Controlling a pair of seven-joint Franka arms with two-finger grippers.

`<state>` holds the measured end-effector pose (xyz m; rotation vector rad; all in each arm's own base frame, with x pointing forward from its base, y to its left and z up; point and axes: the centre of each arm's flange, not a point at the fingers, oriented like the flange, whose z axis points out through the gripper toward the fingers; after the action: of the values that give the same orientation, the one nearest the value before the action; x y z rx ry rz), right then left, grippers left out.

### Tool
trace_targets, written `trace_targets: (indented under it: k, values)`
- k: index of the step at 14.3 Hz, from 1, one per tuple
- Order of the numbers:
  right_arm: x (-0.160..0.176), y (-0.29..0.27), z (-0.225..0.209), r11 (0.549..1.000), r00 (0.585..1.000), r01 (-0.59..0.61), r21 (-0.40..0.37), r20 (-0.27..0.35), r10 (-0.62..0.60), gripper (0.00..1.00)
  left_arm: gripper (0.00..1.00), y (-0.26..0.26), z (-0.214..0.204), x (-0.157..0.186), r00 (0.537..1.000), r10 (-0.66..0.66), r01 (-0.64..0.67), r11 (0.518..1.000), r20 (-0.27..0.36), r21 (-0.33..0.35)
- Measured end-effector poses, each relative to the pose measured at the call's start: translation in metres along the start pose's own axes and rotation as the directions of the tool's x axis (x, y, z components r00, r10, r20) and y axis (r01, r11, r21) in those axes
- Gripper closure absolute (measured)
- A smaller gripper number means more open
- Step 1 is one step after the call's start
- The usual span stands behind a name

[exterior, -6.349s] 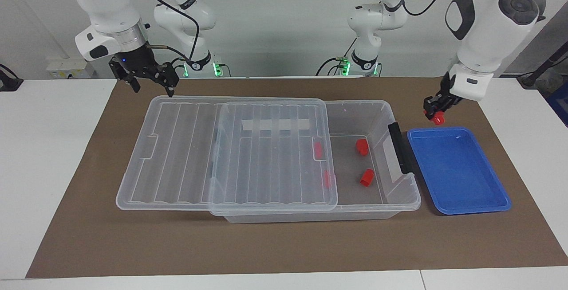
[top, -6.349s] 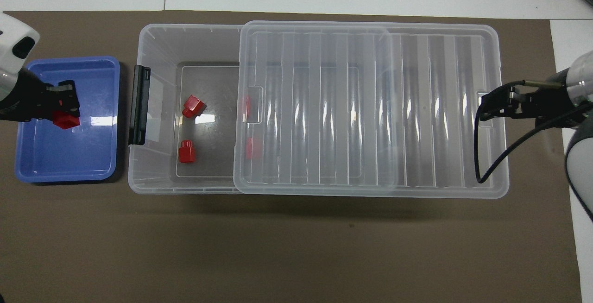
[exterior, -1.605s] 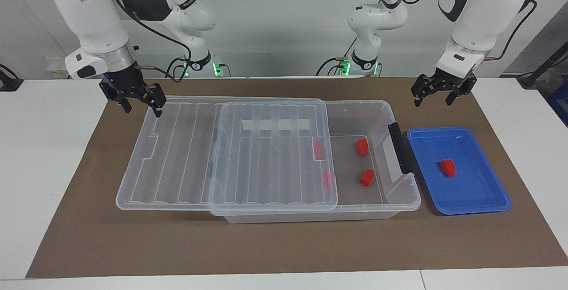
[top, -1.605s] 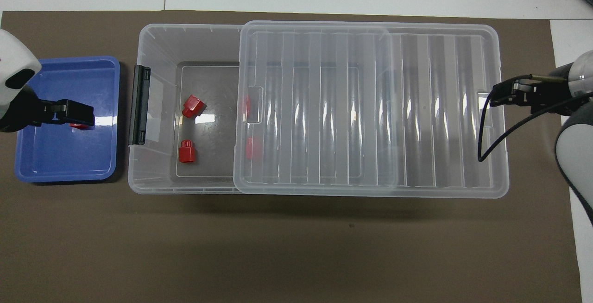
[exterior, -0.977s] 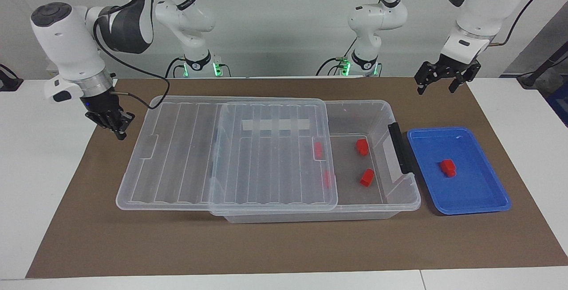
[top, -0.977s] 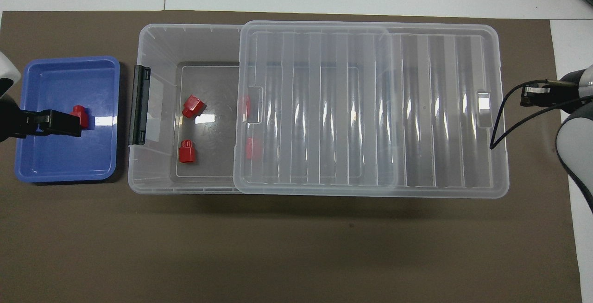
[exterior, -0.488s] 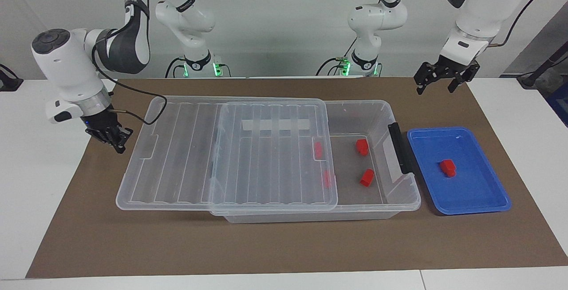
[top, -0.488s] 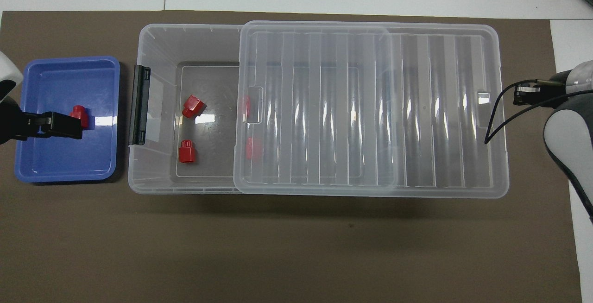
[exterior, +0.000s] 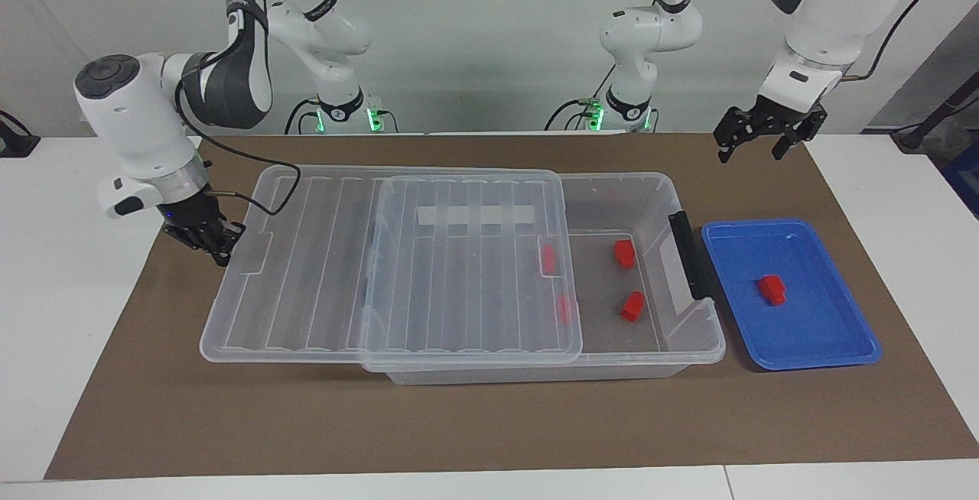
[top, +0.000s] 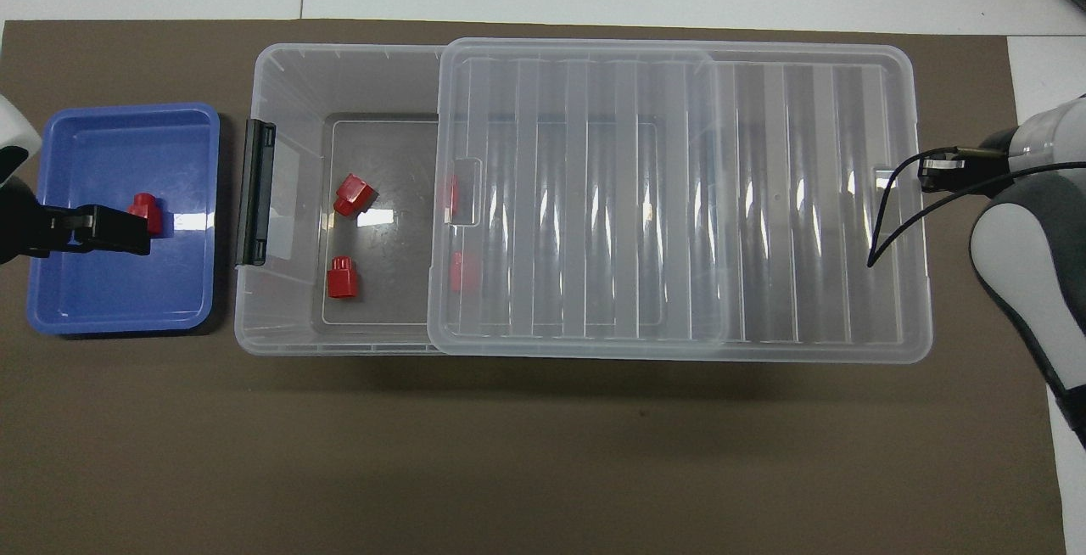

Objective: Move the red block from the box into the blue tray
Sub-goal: 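Grip the far end of the clear lid with the right gripper, then slide the clear lid back toward the blue tray with the right gripper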

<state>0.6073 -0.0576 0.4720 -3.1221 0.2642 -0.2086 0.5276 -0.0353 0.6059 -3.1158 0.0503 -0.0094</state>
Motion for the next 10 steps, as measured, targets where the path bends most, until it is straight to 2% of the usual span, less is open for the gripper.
trace_targets:
  k: [10]
  values:
    - [-0.015, -0.074, -0.004, 0.993, 0.992, 0.119, 0.019, 0.038, -0.119, 0.99, 0.0, -0.001, 0.0, 0.0, 1.0, -0.004, 0.004, 1.0, 0.002, 0.0]
